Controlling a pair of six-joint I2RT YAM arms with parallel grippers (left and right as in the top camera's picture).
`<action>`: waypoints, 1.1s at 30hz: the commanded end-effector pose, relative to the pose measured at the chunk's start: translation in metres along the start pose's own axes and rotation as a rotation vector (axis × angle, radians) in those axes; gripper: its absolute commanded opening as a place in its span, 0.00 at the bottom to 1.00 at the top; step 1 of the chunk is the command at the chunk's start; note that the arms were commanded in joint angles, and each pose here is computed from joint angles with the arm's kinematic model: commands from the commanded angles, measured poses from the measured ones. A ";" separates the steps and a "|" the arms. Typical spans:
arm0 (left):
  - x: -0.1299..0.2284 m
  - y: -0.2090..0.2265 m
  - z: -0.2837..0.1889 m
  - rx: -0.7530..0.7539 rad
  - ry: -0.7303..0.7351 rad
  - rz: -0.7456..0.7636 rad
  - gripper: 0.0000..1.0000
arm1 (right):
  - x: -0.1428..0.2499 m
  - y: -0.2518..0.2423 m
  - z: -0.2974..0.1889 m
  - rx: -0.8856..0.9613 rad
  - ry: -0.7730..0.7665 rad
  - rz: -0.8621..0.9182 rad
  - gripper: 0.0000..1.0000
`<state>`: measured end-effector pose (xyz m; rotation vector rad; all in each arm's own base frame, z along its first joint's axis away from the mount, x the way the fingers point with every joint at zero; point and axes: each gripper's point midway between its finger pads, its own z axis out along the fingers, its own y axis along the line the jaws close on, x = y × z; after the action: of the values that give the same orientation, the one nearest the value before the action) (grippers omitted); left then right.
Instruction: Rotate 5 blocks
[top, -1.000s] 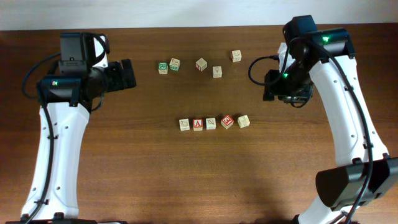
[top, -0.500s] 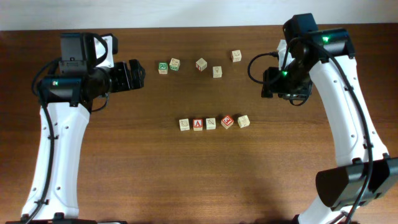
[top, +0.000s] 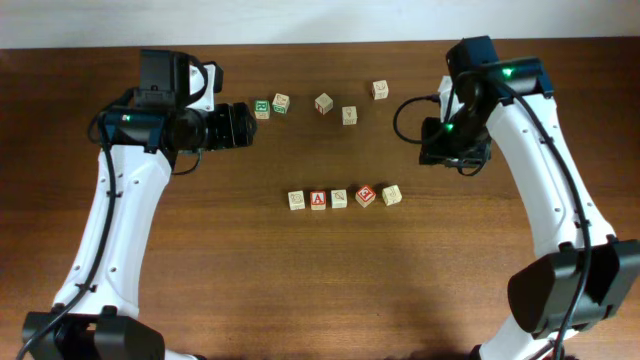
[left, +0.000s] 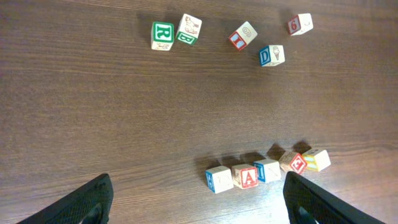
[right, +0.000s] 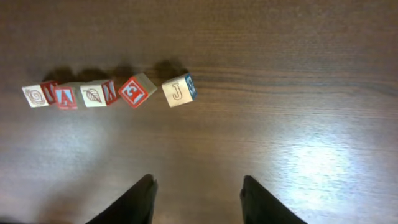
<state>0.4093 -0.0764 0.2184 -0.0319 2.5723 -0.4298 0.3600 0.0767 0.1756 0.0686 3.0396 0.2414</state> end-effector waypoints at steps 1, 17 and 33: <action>0.003 0.000 0.008 0.005 0.023 -0.056 0.86 | 0.000 -0.001 0.009 -0.007 -0.003 -0.006 0.35; 0.023 -0.014 0.050 -0.007 0.128 -0.032 0.91 | -0.017 -0.030 0.003 -0.155 -0.049 -0.018 0.24; 0.028 -0.033 0.061 -0.039 0.123 0.042 0.74 | 0.000 -0.045 0.072 -0.153 -0.003 -0.013 0.04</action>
<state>0.4131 -0.1282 0.1723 0.0462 2.6807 -0.3932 0.3695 0.0439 0.1062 0.0376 2.9977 0.4613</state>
